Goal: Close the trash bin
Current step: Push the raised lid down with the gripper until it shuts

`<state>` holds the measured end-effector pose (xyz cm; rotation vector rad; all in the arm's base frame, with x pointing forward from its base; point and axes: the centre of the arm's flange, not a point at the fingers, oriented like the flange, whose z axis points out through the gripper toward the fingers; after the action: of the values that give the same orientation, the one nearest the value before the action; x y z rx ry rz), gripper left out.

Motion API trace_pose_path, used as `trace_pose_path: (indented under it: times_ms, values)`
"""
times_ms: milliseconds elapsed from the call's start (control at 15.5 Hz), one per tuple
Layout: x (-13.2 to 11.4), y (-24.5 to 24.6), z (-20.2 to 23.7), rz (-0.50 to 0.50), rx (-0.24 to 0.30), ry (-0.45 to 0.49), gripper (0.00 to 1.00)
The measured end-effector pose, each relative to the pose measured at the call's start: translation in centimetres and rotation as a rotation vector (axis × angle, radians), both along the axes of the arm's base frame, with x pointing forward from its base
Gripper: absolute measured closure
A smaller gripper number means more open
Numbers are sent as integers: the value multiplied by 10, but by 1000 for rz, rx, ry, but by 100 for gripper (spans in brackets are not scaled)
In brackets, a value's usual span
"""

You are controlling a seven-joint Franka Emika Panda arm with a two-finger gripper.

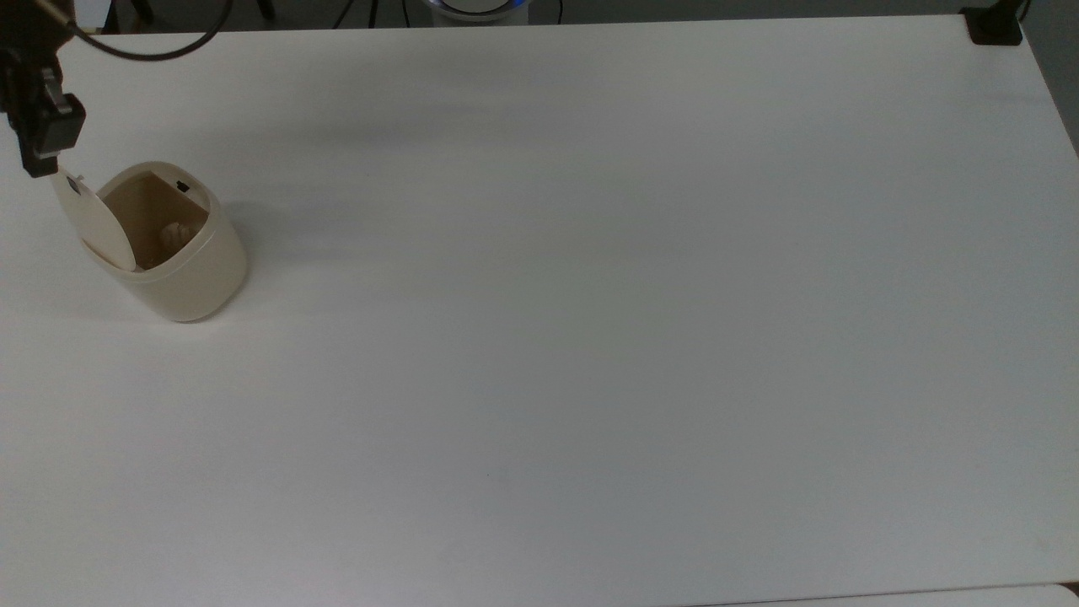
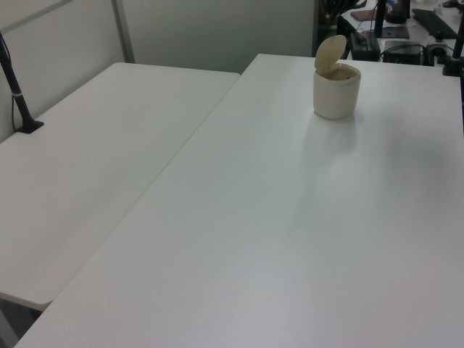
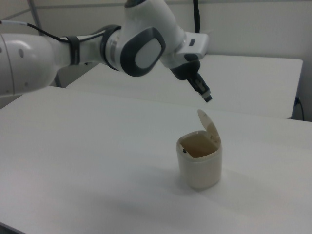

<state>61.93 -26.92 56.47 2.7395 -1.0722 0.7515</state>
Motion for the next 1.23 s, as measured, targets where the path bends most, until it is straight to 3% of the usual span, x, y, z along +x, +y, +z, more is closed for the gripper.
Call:
trace_pose_path:
  times_ms: [194, 388, 841, 1229]
  values:
    - [6, -10, -18, -1, -39, 44, 90]
    - [10, -7, -29, 8, -43, 68, 90]
    - [2, 7, -63, 62, 32, 268, 90]
    - [-1, 31, -114, 112, 80, 370, 90]
